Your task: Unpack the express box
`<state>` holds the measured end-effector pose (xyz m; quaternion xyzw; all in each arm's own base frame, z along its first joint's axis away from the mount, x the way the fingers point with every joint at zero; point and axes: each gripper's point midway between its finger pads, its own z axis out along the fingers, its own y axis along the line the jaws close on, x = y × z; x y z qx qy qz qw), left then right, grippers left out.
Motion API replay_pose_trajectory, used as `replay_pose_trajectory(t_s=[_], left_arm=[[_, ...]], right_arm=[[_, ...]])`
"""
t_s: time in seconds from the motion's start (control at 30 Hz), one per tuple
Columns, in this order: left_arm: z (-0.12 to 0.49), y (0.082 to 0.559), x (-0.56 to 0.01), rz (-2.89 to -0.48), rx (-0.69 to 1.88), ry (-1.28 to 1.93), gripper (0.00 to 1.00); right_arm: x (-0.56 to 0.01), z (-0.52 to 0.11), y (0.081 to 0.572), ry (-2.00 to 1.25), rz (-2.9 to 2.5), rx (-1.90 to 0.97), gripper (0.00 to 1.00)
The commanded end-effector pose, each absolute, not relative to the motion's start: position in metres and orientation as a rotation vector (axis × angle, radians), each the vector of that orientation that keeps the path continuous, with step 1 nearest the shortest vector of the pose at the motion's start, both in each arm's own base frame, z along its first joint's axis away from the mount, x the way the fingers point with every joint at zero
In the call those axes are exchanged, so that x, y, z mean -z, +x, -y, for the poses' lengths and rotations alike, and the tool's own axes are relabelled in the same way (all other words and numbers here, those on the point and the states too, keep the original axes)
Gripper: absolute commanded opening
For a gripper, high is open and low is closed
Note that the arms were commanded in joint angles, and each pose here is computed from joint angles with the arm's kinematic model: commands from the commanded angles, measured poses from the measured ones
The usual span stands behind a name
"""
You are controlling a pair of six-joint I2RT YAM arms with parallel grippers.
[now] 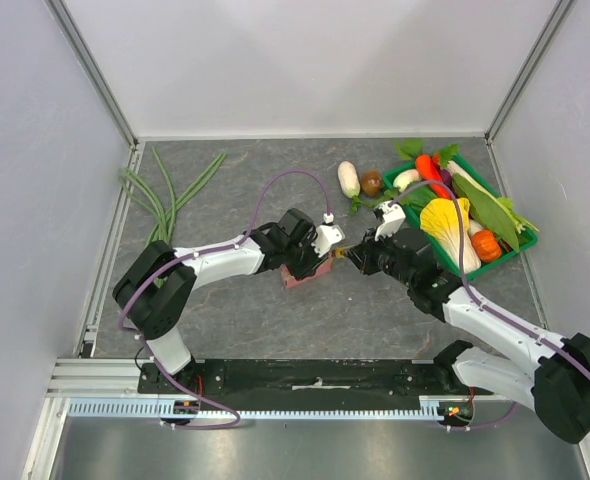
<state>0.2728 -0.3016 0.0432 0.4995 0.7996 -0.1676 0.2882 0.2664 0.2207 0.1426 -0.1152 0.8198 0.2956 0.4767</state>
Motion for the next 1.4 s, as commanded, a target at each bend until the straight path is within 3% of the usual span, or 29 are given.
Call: replay_pose_trajectory(t_s=[0.0, 0.27, 0.3, 0.43, 0.47, 0.57, 0.73, 0.93, 1.2, 1.37], left_arm=[[0.274, 0.285, -0.025, -2.256, 0.312, 1.255, 0.15], [0.290, 0.283, -0.045, -2.212, 0.419, 1.235, 0.36], [0.292, 0.283, -0.047, -2.204, 0.431, 1.233, 0.46], [0.304, 0.284, -0.068, -2.156, 0.506, 1.198, 0.66], [0.308, 0.283, -0.078, -2.136, 0.534, 1.183, 0.84], [0.318, 0.285, -0.106, -2.073, 0.595, 1.138, 0.94], [0.325, 0.289, -0.152, -1.965, 0.640, 1.070, 0.96], [0.300, 0.305, -0.189, -1.921, 0.501, 0.879, 0.96], [0.227, 0.325, -0.161, -2.168, 0.243, 0.430, 0.75], [0.202, 0.315, -0.115, -2.398, 0.380, 0.154, 0.65]], right_arm=[[-0.111, -0.213, 0.224, -0.325, -2.209, -0.745, 0.00], [-0.170, -0.200, 0.241, -0.208, -2.031, -0.699, 0.00], [-0.174, -0.198, 0.242, -0.204, -2.018, -0.697, 0.00], [-0.170, -0.197, 0.242, -0.198, -2.040, -0.681, 0.00], [-0.169, -0.197, 0.242, -0.196, -2.047, -0.680, 0.00], [-0.165, -0.198, 0.242, -0.196, -2.062, -0.683, 0.00], [-0.159, -0.203, 0.245, -0.217, -2.091, -0.679, 0.00], [-0.148, -0.216, 0.249, -0.214, -2.127, -0.716, 0.00], [-0.142, -0.251, 0.271, -0.140, -2.104, -0.744, 0.00], [-0.142, -0.265, 0.288, -0.103, -2.094, -0.700, 0.00]])
